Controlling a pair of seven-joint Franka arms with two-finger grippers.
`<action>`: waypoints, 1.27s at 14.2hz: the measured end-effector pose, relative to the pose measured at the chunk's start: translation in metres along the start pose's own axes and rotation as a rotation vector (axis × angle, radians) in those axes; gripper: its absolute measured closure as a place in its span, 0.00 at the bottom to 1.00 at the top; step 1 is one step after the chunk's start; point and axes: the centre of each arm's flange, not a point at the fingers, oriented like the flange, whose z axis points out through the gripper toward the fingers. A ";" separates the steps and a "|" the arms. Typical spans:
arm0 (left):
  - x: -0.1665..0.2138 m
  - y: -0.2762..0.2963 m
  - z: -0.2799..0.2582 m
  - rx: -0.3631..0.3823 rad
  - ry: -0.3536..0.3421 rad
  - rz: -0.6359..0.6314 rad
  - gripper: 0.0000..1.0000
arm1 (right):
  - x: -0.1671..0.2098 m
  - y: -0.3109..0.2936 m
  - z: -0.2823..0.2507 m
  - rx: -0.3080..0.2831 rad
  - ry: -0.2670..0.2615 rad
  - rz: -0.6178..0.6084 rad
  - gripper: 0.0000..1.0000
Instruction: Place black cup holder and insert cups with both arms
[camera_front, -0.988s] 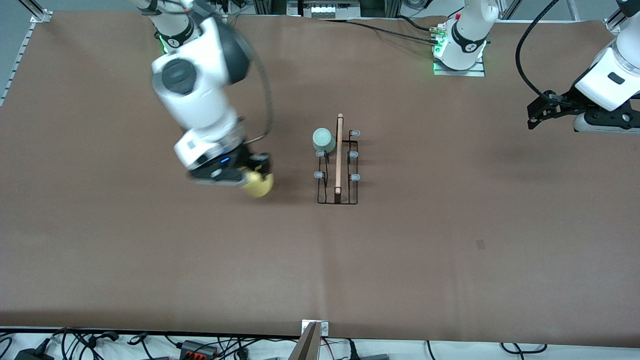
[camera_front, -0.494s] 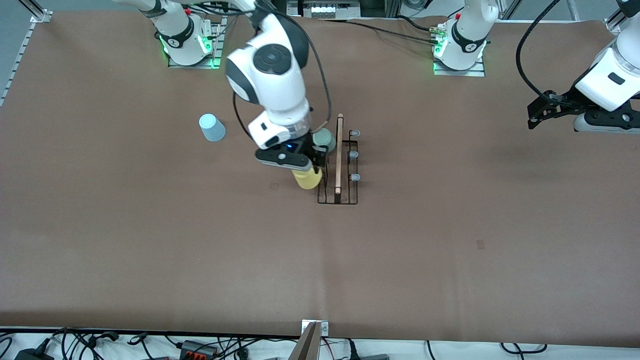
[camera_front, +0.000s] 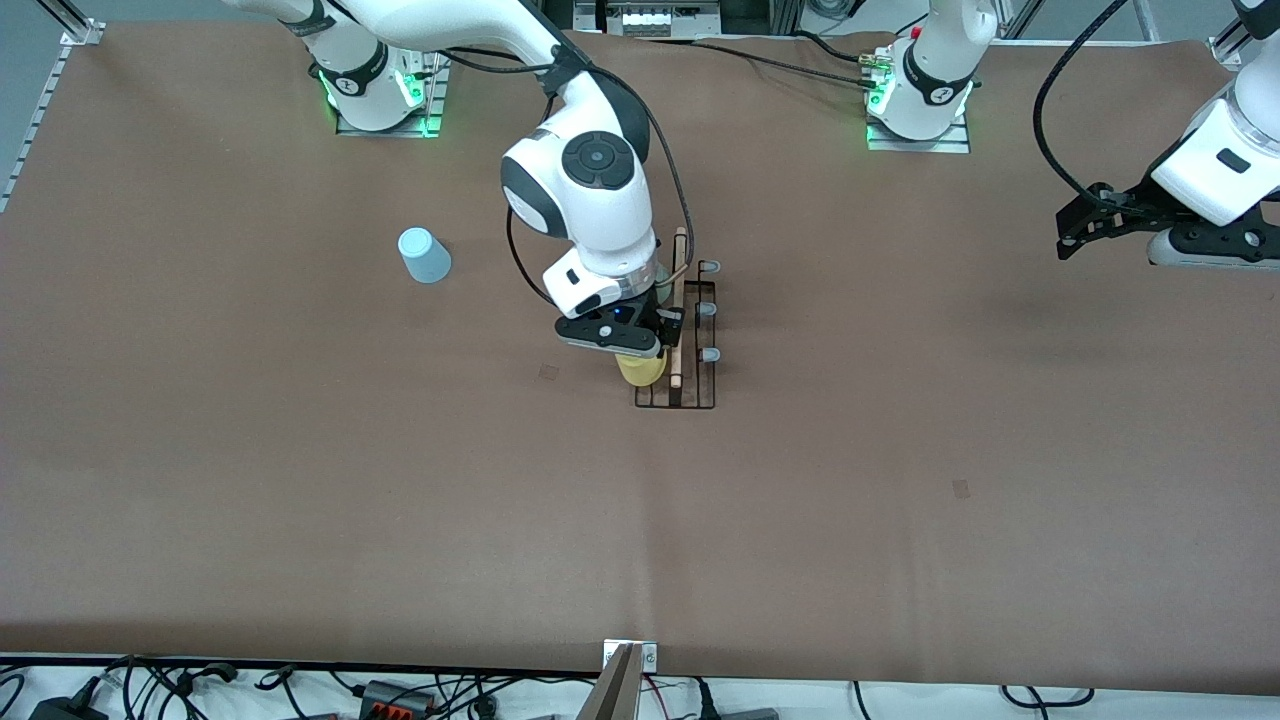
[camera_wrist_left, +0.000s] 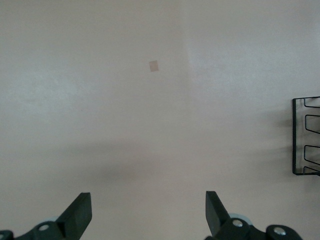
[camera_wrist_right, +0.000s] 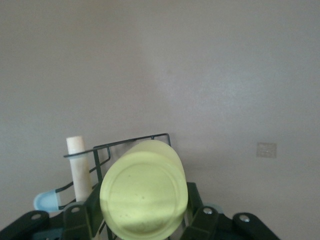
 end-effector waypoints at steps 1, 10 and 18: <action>0.000 -0.001 0.001 0.000 -0.002 0.000 0.00 | -0.002 0.000 0.005 -0.007 -0.001 -0.006 0.33; 0.012 -0.002 0.006 -0.003 -0.005 0.000 0.00 | 0.017 0.011 0.019 -0.042 0.039 -0.002 0.00; 0.012 -0.003 0.005 -0.003 -0.003 -0.002 0.00 | 0.177 0.209 -0.176 -0.107 -0.088 -0.003 0.00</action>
